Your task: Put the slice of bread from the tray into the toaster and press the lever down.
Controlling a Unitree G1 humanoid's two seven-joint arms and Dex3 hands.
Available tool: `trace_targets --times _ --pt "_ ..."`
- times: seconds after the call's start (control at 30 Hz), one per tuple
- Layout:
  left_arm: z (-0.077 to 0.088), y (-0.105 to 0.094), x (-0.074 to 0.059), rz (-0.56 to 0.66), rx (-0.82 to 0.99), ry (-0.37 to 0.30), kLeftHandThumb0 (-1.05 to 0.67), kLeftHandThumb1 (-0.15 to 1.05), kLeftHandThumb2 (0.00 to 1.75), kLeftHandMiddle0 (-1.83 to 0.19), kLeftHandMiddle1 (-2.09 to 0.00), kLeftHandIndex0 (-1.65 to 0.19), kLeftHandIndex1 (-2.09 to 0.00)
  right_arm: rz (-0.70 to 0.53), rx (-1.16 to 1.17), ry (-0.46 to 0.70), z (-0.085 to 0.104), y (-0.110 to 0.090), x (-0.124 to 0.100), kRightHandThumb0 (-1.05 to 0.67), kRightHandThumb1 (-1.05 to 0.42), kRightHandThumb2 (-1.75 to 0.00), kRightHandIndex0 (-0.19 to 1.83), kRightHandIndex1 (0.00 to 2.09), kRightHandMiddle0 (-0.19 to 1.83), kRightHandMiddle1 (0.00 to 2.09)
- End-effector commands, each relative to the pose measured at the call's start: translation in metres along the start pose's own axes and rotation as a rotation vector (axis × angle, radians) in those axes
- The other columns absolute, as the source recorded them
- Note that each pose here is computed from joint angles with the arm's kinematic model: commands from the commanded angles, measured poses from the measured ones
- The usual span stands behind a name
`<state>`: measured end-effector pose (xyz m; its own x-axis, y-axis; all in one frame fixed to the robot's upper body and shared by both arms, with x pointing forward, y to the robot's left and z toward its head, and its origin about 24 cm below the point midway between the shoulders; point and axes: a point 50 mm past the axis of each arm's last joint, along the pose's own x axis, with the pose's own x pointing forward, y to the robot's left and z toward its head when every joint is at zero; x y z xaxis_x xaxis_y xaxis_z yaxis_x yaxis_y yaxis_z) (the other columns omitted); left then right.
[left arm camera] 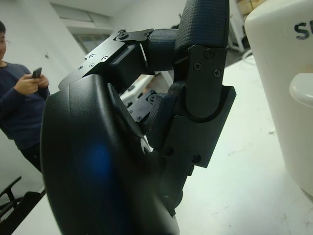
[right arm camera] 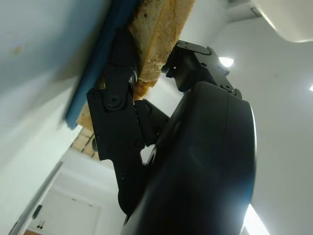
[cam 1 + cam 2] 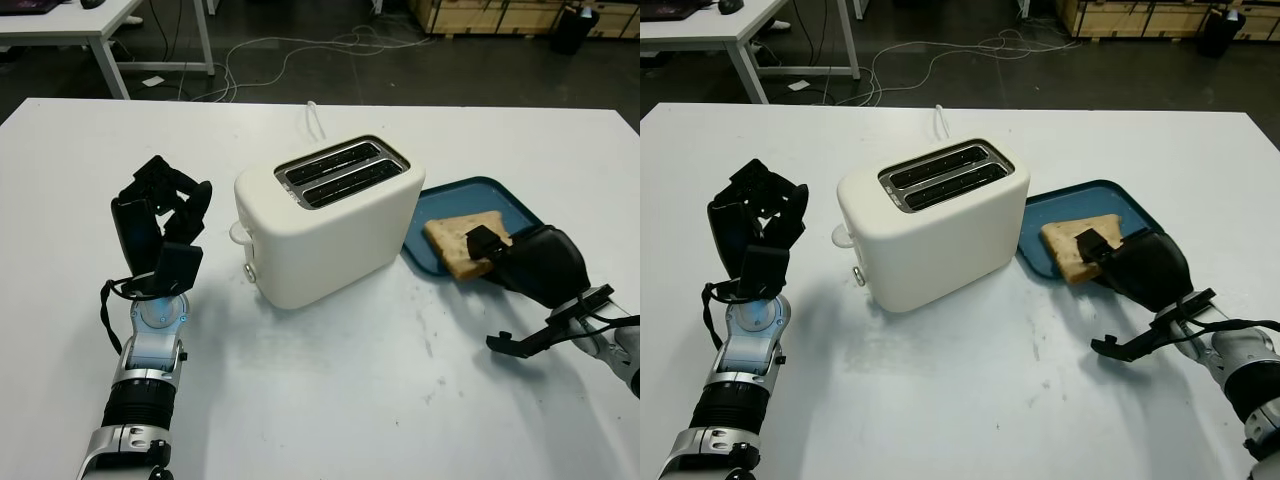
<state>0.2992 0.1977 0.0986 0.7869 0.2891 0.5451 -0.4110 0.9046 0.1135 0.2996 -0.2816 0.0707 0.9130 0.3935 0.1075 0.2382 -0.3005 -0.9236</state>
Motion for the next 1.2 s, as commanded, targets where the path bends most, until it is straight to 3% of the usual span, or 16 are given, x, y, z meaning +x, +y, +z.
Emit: trace_targets --times 0.0,0.3,0.5,0.7,0.83,0.97,1.17 --pt "0.001 0.001 -0.001 0.002 0.007 -0.015 -0.96 0.92 0.33 -1.1 -1.68 -0.89 -1.5 0.002 0.029 0.01 -0.006 -0.009 0.001 -0.45 -0.92 -0.66 1.06 1.75 0.31 1.75" --pt "0.001 0.001 -0.002 0.005 0.011 -0.013 -0.96 0.92 0.34 -1.1 -1.69 -0.89 -1.51 0.036 0.138 0.046 -0.014 -0.032 0.009 -0.45 -0.92 -0.7 1.04 1.75 0.35 1.75" --pt "0.001 0.0 -0.001 0.003 0.002 -0.013 -0.96 0.92 0.33 -1.1 -1.68 -0.89 -1.51 0.028 0.17 0.074 -0.031 -0.062 0.017 -0.5 -0.92 -0.77 0.95 1.75 0.31 1.75" --pt "0.001 -0.001 -0.001 0.002 0.001 -0.014 -0.96 0.92 0.32 -1.11 -1.67 -0.9 -1.5 -0.095 0.336 0.087 -0.064 -0.113 0.033 -0.45 -0.92 -0.59 0.71 1.75 0.27 1.75" --pt "0.002 -0.001 0.0 -0.002 -0.012 -0.017 -0.95 0.92 0.32 -1.1 -1.67 -0.89 -1.5 -0.154 0.427 0.088 -0.083 -0.152 0.052 -0.44 -0.92 -0.47 0.69 1.75 0.38 1.75" --pt "0.002 -0.001 0.0 -0.002 -0.006 -0.021 -0.96 0.92 0.32 -1.1 -1.66 -0.9 -1.5 -0.215 0.542 0.047 -0.091 -0.188 0.071 -0.49 -0.92 -0.41 0.68 1.75 0.46 1.73" --pt "0.002 0.0 0.0 0.001 -0.001 -0.018 -0.96 0.92 0.32 -1.1 -1.66 -0.9 -1.5 -0.305 0.657 -0.062 -0.089 -0.244 0.099 -0.57 -0.92 -0.37 0.84 1.75 0.62 1.75"
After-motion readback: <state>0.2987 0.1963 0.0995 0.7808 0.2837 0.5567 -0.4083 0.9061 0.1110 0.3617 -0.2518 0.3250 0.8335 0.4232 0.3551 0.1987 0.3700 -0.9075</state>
